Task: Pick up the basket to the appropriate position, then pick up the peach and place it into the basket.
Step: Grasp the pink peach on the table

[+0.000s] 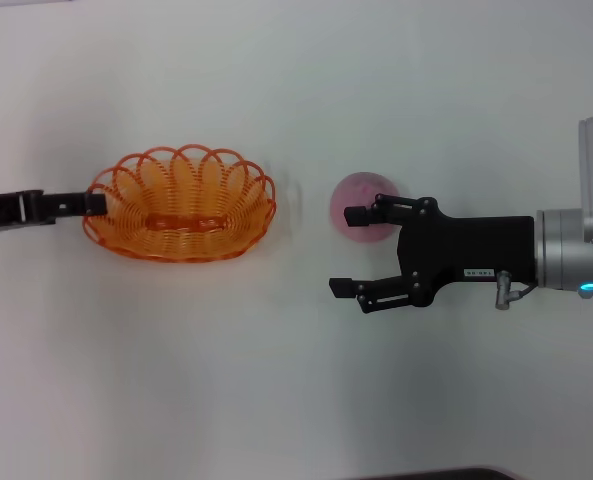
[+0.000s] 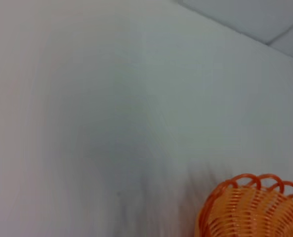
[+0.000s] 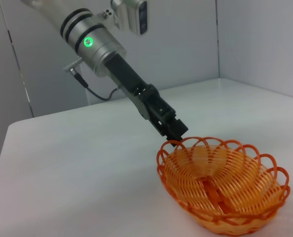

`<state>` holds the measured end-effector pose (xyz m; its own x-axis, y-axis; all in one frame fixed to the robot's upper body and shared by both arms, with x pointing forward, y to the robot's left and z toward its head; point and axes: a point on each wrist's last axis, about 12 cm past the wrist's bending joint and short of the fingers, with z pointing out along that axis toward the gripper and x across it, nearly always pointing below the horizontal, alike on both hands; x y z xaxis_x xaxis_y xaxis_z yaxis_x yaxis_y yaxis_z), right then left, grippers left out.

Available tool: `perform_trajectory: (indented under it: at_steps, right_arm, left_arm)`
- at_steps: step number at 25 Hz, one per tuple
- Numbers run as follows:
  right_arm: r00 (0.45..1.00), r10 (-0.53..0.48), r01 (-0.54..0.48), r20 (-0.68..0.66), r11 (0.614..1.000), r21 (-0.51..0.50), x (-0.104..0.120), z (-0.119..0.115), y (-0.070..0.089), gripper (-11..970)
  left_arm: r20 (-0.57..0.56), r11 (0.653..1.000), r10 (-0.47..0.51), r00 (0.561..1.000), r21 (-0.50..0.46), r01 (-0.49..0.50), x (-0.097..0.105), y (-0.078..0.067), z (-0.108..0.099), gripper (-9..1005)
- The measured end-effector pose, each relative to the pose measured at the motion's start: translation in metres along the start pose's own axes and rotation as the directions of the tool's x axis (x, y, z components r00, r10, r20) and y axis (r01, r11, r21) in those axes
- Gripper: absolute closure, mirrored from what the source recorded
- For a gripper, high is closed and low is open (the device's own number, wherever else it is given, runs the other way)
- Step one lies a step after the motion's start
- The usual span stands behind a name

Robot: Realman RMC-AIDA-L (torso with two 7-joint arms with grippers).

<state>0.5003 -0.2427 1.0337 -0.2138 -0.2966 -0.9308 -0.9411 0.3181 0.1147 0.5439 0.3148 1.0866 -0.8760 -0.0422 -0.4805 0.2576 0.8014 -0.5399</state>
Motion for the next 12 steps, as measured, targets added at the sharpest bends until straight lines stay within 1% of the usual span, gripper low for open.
perform_trajectory:
  at_steps: [2,5,6,8,9,12]
  right_arm:
    - [1.0,0.0,0.0,-0.001,1.0,0.0,0.0,0.0,0.0,13]
    - [1.0,0.0,0.0,-0.002,1.0,0.001,0.0,-0.001,0.0,13]
    - [1.0,0.0,0.0,-0.002,1.0,0.001,0.0,-0.001,0.0,13]
    - [1.0,-0.002,0.002,-0.003,1.0,0.001,0.0,-0.001,-0.001,13]
    - [1.0,-0.003,0.003,-0.003,1.0,0.002,0.0,-0.001,-0.001,13]
    - [1.0,-0.012,0.012,-0.003,1.0,0.002,-0.002,-0.001,-0.002,13]
  left_arm:
    - [0.014,0.997,0.072,0.997,-0.004,-0.072,0.003,0.003,-0.002,56]
    - [0.041,0.969,0.244,0.969,0.026,-0.245,0.009,0.003,-0.006,57]
    - [0.056,0.955,0.29,0.955,0.041,-0.293,0.011,0.001,-0.007,57]
    - [0.109,0.917,0.382,0.918,0.077,-0.391,0.013,-0.002,-0.01,58]
    - [0.129,0.902,0.41,0.903,0.09,-0.423,0.014,-0.004,-0.012,58]
    - [0.192,0.836,0.509,0.839,0.124,-0.535,0.017,-0.009,-0.017,59]
